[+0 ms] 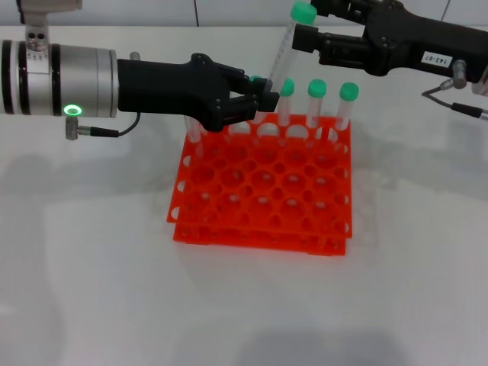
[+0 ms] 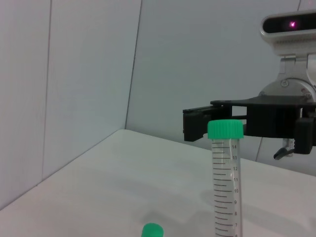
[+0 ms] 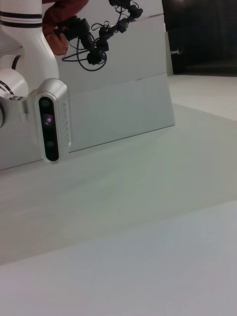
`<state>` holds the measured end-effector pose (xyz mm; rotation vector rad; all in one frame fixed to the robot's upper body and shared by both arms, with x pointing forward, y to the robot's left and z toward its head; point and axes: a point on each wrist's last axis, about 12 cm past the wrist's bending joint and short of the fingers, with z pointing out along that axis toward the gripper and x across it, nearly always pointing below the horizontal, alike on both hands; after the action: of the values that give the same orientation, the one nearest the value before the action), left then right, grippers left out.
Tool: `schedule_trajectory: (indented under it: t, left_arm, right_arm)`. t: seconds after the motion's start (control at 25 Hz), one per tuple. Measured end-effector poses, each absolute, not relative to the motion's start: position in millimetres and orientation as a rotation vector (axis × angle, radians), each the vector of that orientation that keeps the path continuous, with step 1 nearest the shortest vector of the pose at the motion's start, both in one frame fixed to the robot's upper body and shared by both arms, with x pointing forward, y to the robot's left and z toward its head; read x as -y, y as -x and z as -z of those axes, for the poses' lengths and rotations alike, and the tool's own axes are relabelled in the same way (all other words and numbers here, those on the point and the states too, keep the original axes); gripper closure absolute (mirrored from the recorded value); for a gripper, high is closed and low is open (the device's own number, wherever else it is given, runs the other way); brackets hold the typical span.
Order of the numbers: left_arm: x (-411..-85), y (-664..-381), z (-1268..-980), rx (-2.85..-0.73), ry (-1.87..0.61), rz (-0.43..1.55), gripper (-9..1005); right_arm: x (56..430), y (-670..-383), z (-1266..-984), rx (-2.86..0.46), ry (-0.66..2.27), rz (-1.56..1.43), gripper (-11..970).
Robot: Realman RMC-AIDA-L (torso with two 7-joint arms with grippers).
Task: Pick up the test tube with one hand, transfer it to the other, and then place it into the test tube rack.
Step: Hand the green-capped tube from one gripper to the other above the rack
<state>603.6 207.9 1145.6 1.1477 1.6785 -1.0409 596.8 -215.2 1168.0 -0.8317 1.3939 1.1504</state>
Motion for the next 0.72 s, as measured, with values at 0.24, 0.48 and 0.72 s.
schedule_trajectory:
  t: [0.24, 0.48, 0.72]
  left_arm:
    - [-208.0, -603.9, -1145.6, -1.679, -1.147, 1.037, 727]
    - [-206.9, -604.3, -1146.3, -1.675, -1.148, 1.039, 722]
    - [-205.8, -604.7, -1146.7, -1.670, -1.154, 1.035, 718]
  right_arm:
    - [213.6, -598.0, -1169.3, -1.391, 0.835, -1.151, 120]
    - [209.8, -600.1, -1167.8, -1.401, 0.831, -1.160, 227]
    - [207.6, -601.3, -1168.2, -1.395, 0.830, -1.165, 327]
